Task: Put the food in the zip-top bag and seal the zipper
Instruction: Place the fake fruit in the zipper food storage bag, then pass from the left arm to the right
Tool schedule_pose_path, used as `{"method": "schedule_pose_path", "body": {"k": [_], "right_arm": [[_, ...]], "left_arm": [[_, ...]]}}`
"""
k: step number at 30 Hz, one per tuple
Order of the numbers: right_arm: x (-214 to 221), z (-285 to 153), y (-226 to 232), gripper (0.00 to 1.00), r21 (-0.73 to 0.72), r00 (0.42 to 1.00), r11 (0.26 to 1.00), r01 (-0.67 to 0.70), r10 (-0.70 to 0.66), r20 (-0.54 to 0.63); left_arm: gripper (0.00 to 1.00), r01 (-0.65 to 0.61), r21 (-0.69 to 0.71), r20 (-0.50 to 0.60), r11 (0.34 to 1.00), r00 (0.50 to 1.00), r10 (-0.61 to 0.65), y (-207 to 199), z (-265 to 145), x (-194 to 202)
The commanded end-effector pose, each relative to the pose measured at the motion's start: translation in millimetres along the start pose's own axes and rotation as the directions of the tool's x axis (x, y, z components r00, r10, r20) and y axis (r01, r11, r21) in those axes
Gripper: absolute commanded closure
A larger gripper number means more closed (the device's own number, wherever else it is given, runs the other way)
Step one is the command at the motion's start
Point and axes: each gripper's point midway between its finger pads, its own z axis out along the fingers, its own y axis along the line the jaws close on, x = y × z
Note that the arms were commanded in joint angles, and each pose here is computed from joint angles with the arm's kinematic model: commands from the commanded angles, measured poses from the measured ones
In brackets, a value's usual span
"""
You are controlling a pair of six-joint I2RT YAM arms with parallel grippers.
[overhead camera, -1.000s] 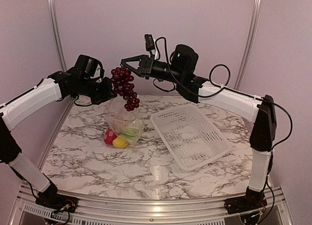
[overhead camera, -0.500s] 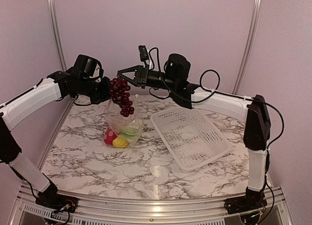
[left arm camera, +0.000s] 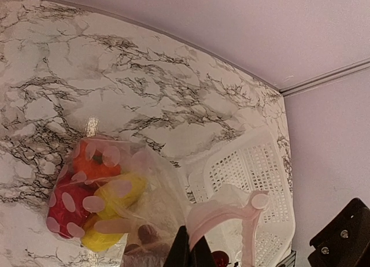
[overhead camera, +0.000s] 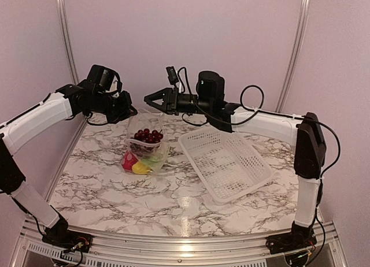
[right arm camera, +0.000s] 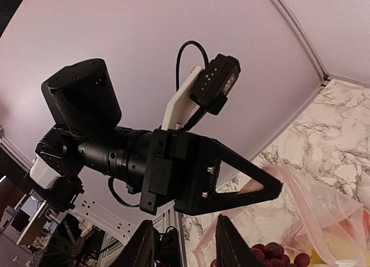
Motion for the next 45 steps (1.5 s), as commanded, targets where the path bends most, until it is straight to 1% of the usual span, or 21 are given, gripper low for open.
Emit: {"method": "schedule_pose_path", "body": {"k": [1, 4, 9, 12, 15, 19, 25, 28, 33, 35, 38, 41, 42, 43, 45], "right_arm": [[-35, -29, 16, 0.67, 0.133, 0.997, 0.988, 0.072, -0.077, 0.029], [-32, -42, 12, 0.67, 0.228, 0.996, 0.97, 0.086, -0.088, 0.002], [-5, -61, -9, 0.7, 0.4, 0.995, 0.915, 0.058, -0.019, -0.101], [12, -66, -15, 0.71, 0.444, 0.986, 0.894, 0.059, 0.017, -0.166], [31, -65, -19, 0.72, 0.469, 0.97, 0.881, 0.06, 0.059, -0.235], [47, -60, -33, 0.72, 0.501, 0.952, 0.864, 0.054, 0.107, -0.287], [53, -47, -42, 0.7, 0.502, 0.939, 0.863, 0.048, 0.133, -0.318], [56, -44, -51, 0.69, 0.527, 0.932, 0.849, 0.041, 0.157, -0.326], [61, -44, -61, 0.72, 0.558, 0.925, 0.829, 0.033, 0.186, -0.332], [63, -44, -66, 0.74, 0.568, 0.924, 0.823, 0.033, 0.192, -0.332], [67, -44, -72, 0.81, 0.581, 0.918, 0.813, 0.029, 0.208, -0.337], [70, -45, -76, 0.83, 0.594, 0.912, 0.804, 0.025, 0.225, -0.343], [71, -45, -77, 0.85, 0.597, 0.91, 0.802, 0.026, 0.229, -0.346], [71, -46, -78, 0.88, 0.6, 0.909, 0.799, 0.025, 0.231, -0.346], [71, -47, -77, 1.0, 0.604, 0.908, 0.797, 0.016, 0.241, -0.342]], "left_arm": [[1.0, 0.008, 0.017, 0.035, 1.0, 0.999, -0.008, -1, -8, -8], [1.0, 0.006, 0.016, 0.039, 1.0, 0.999, -0.007, 0, -9, -9], [1.0, 0.004, 0.014, 0.029, 1.0, 1.0, -0.005, 2, -8, -5], [1.0, 0.006, 0.016, 0.027, 1.0, 1.0, -0.006, 2, -8, -4], [1.0, 0.005, 0.021, 0.02, 1.0, 1.0, -0.005, 2, -6, -3], [1.0, 0.003, 0.028, 0.012, 1.0, 1.0, -0.004, 1, -6, -1], [1.0, 0.0, 0.043, 0.007, 0.999, 1.0, 0.0, -2, -7, 0], [1.0, -0.006, 0.05, 0.012, 0.999, 1.0, 0.005, -4, -8, -1], [1.0, -0.008, 0.06, 0.006, 0.998, 1.0, 0.007, -5, -9, 0], [1.0, -0.009, 0.066, -0.004, 0.998, 1.0, 0.01, -6, -7, 2], [1.0, -0.01, 0.078, -0.013, 0.997, 1.0, 0.011, -8, -6, 3], [1.0, -0.016, 0.09, -0.018, 0.996, 1.0, 0.018, -11, -5, 5], [1.0, -0.019, 0.094, -0.021, 0.995, 1.0, 0.021, -11, -5, 5], [1.0, -0.023, 0.097, -0.025, 0.995, 0.999, 0.026, -11, -4, 6], [1.0, -0.031, 0.1, -0.038, 0.995, 0.999, 0.035, -12, -3, 9]]}}
